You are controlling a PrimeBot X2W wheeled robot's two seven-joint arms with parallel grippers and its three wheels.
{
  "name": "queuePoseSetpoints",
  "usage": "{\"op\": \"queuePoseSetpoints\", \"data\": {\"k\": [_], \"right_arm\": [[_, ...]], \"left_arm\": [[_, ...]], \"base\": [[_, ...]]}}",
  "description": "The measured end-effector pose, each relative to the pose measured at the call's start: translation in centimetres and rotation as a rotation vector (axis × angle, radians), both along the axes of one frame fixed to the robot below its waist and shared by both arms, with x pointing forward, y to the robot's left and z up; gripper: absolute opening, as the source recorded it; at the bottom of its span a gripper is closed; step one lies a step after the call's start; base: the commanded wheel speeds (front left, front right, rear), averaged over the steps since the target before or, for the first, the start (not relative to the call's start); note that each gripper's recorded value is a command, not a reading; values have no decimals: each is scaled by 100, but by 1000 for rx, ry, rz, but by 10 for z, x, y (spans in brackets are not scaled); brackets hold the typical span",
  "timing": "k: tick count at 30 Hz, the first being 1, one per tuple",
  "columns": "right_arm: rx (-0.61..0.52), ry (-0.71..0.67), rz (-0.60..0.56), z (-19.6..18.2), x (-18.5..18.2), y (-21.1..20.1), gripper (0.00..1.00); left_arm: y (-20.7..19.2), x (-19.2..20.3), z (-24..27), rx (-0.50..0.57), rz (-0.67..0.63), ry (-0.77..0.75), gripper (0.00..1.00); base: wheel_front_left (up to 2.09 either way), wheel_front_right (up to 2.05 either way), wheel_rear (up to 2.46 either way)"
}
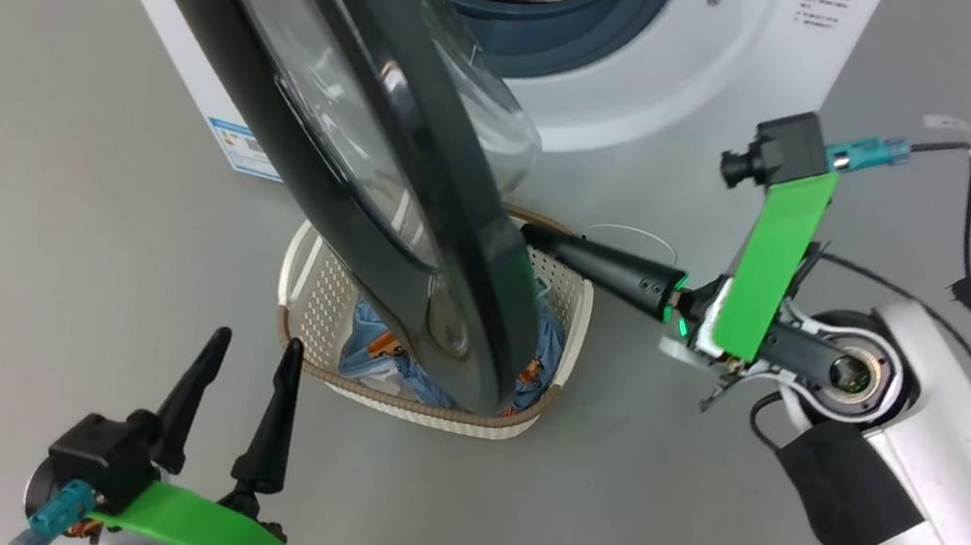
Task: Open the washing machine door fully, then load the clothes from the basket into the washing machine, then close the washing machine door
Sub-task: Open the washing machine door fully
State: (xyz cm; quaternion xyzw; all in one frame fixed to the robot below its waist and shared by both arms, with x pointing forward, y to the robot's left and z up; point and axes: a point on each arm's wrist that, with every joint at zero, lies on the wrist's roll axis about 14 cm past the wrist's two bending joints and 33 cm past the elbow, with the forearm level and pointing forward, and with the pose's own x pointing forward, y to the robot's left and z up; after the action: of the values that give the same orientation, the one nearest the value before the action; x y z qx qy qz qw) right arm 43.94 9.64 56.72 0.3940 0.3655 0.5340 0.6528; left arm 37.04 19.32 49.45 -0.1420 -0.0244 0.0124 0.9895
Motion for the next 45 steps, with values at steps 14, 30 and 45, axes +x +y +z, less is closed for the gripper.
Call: {"op": "queuePoseSetpoints", "data": {"k": [14,30,45], "right_arm": [[19,36,100,-3,-33,27,0],[32,48,173,0,-57,48,0],[-14,76,-15,-23,-40,14,100]], "left_arm": [[8,-9,4,3,26,-9,100],[8,-11,7,4,27,-17,100],[-4,-8,9,-5,-11,-28,100]], "base": [[0,0,0],[0,0,0],[0,0,0]]}}
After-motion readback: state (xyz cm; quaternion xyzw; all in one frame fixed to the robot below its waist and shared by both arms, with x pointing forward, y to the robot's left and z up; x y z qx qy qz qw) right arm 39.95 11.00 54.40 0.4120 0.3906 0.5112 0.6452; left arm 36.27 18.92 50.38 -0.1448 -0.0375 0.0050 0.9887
